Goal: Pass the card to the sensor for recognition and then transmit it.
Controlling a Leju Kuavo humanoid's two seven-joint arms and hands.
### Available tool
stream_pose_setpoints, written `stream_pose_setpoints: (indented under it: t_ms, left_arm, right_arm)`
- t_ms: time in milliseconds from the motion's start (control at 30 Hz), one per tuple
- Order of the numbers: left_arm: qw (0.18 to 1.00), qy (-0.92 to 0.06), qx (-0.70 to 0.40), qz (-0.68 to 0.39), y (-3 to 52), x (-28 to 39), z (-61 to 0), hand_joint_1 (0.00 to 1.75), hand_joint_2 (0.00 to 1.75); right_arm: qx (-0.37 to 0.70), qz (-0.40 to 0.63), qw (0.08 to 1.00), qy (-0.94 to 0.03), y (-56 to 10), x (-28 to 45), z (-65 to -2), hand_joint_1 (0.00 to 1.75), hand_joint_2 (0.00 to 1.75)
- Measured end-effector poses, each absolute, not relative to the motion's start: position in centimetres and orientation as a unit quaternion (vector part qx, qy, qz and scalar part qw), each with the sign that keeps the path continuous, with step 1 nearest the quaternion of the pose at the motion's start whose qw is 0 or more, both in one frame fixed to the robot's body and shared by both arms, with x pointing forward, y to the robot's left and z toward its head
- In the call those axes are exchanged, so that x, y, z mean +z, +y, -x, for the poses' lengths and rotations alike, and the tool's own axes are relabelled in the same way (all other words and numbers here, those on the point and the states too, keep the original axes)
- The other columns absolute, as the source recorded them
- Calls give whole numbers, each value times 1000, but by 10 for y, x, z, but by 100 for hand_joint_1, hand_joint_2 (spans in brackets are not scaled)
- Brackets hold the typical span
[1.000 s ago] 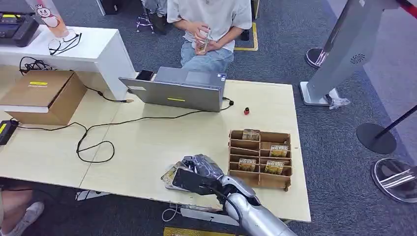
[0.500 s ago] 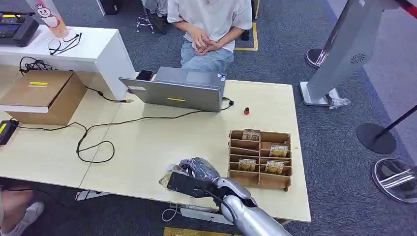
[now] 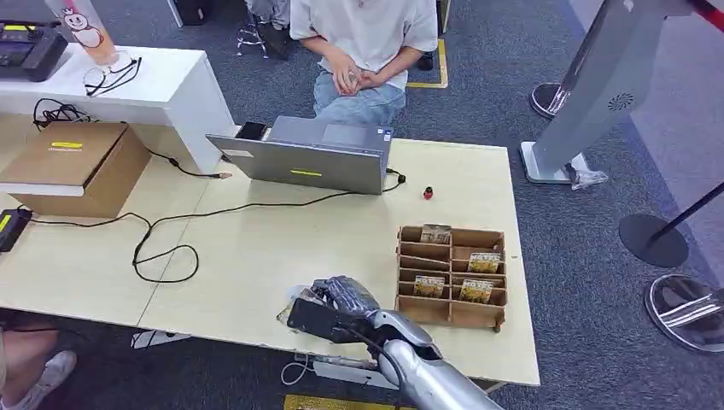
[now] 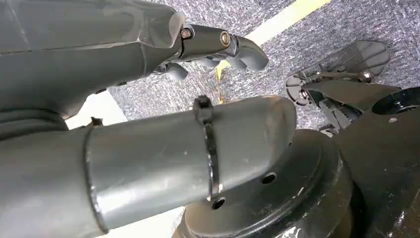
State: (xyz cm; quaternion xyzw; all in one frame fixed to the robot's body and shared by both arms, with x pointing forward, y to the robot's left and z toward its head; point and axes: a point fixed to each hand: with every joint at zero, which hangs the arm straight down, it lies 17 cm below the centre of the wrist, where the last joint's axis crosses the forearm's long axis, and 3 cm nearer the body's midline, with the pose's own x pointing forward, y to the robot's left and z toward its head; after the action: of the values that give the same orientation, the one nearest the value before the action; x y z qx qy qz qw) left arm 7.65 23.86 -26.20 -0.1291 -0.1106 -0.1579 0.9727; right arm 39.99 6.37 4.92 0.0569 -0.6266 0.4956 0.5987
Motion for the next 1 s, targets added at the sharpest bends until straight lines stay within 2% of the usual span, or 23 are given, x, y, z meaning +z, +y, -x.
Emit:
stream_pose_setpoints:
  t_ms: [1000]
  left_arm:
    - [973, -107, -157, 131, 235, -262, -76, 0, 0]
  right_arm:
    - [506, -9, 624, -596, 54, 24, -412, 175, 175]
